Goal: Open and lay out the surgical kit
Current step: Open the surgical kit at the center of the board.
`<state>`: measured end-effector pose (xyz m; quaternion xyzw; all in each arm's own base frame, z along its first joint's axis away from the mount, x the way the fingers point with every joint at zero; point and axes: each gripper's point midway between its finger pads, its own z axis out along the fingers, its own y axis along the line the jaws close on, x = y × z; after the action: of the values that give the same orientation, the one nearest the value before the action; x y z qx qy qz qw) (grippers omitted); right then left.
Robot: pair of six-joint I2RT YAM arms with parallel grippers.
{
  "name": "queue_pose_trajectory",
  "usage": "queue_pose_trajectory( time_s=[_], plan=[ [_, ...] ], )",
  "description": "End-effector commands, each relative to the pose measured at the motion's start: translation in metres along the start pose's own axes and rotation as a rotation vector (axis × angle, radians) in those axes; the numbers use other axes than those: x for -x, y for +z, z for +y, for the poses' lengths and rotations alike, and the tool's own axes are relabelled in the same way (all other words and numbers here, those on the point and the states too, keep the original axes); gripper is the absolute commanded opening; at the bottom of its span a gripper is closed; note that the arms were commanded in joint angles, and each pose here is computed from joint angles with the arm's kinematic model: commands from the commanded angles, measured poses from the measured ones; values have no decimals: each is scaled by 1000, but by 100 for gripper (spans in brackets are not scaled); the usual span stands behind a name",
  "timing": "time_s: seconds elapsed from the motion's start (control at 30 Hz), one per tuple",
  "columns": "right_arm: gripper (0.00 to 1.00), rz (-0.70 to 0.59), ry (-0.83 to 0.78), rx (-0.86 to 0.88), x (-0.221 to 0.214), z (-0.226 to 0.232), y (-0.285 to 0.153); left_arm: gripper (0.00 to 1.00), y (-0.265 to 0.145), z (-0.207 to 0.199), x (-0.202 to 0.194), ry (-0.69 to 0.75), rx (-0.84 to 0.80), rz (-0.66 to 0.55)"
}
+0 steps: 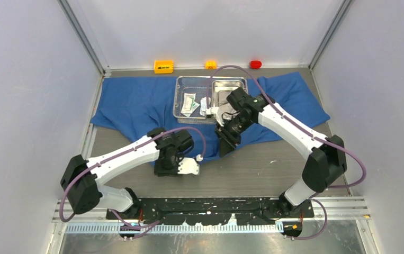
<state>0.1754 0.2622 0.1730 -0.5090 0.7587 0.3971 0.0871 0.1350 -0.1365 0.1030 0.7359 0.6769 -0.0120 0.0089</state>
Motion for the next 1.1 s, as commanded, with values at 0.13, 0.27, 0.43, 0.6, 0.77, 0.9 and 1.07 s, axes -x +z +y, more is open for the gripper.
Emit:
queue_pose_trajectory(
  time_s=[0.13, 0.27, 0.43, 0.6, 0.77, 0.9, 1.07],
  plan=[
    [56, -192, 130, -336, 26, -47, -69, 64, -32, 21, -50, -273, 55, -77],
    [55, -269, 180, -454, 39, -74, -93, 72, -52, 76, -49, -490, 189, -246],
    [53, -300, 203, -529, 39, -94, -100, 98, -60, 103, -40, -662, 171, -402],
    [52, -312, 224, -544, 36, -103, -99, 92, -53, 159, -52, -877, 367, -406],
    [52, -305, 223, -546, 35, -106, -98, 80, -39, 200, -48, -1070, 355, -366],
    [52, -305, 216, -562, 30, -107, -99, 79, -25, 221, -57, -1159, 392, -310],
    [52, -302, 218, -579, 22, -107, -101, 78, -11, 235, -70, -1236, 406, -273]
  ],
)
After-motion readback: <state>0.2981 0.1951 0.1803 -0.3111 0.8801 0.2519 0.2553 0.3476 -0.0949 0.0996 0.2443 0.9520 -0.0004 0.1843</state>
